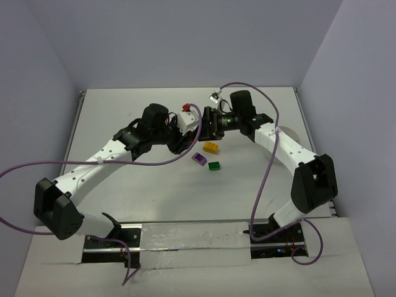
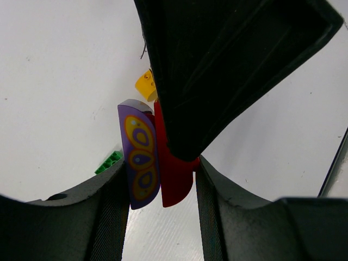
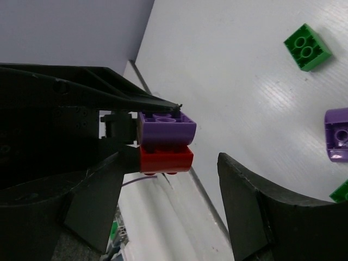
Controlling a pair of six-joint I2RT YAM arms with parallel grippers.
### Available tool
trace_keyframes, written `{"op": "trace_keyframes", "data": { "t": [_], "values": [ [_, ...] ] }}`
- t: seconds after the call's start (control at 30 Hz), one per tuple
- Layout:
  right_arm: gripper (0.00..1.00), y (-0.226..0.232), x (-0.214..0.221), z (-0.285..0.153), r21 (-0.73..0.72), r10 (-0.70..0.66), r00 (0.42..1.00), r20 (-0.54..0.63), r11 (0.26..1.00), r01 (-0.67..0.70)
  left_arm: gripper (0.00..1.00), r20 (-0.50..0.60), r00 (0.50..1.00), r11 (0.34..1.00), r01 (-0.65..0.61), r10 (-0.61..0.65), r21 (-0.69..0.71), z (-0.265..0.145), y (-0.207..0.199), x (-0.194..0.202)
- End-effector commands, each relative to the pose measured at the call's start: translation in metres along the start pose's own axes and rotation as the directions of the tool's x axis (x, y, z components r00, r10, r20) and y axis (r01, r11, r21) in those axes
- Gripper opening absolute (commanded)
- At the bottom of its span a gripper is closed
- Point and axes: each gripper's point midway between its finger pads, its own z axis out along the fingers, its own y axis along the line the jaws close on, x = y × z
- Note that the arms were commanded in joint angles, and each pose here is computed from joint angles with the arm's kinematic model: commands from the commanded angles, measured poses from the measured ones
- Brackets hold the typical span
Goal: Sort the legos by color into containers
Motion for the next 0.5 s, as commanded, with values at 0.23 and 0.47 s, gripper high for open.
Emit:
{"op": "trace_keyframes", "data": {
  "t": [0.23, 0.47],
  "values": [
    [0.60, 0.0183, 0.0038, 0.0067, -0.141, 0.000, 0.999, -0.052, 0.990, -0.008, 0.06, 0.099, 0.995, 1.000, -0.014, 0.014, -0.005, -0.0071, 0.0009, -0.0388],
    [0.18, 0.0211, 0.0004, 0.0058, -0.157, -0.011, 0.999, -0.045, 0.988, 0.004, 0.15, 0.096, 0.995, 1.000, -0.014, 0.014, 0.006, -0.0063, -0.0012, -0.0354]
  ]
}}
